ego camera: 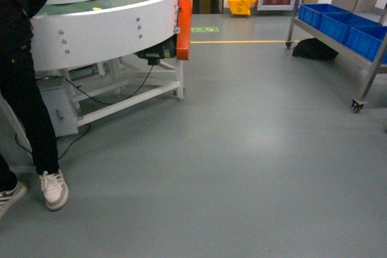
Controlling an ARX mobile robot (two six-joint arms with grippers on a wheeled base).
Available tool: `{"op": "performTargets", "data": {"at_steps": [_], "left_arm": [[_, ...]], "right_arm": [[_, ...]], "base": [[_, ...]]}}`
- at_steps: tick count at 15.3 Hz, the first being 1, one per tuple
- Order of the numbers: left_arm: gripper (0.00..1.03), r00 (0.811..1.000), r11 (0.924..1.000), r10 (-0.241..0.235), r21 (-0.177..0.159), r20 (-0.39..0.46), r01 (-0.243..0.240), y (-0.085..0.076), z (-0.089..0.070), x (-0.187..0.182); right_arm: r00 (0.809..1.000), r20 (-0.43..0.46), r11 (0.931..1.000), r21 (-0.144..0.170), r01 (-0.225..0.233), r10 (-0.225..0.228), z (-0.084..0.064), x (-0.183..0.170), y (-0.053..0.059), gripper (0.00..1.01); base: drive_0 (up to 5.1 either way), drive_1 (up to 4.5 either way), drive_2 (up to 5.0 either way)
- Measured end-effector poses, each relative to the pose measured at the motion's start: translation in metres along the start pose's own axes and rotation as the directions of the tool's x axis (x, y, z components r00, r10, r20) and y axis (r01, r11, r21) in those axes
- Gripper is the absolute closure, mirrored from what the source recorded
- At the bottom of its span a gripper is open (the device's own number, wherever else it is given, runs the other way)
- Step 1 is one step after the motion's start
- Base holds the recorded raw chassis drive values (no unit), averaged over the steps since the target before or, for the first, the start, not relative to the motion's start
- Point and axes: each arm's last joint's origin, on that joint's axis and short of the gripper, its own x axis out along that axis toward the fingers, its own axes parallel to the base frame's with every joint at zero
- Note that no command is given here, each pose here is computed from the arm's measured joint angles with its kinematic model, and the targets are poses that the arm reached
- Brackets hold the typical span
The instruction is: Pick red block from blue box to shelf
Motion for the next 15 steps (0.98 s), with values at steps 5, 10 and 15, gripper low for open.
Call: {"op": "performTargets", "data": {"at_steps": [5, 10, 15], "left_arm": [[0.05, 1.0, 1.0, -0.001, 0.0, 0.0, 0.001, -0.0001, 0.0, 0.0], [0.05, 1.0, 1.0, -0.001, 0.0, -0.002, 0.001, -0.0001, -0.0001, 0.0], [0.05, 1.0, 1.0, 0.0, 0.0, -0.001, 0.0, 0.0, -0.0001, 0.0]], "right_arm": [[1.0, 0.006, 1.0, 0.001, 0.001, -0.001, 0.0006, -0.0004, -0.0001, 0.73], [1.0, 0.003, 1.0, 0.0, 0.001, -0.001, 0.0004, -0.0003, -0.0001, 0.73], [1.0, -0.004, 1.0, -0.001, 0.0, 0.0, -0.0004, 0.0, 0.0, 0.73]], "base": [[-0.6, 3.36, -4.5], [0.1, 4.29, -4.0], [0.0, 4.13, -4.2]]}}
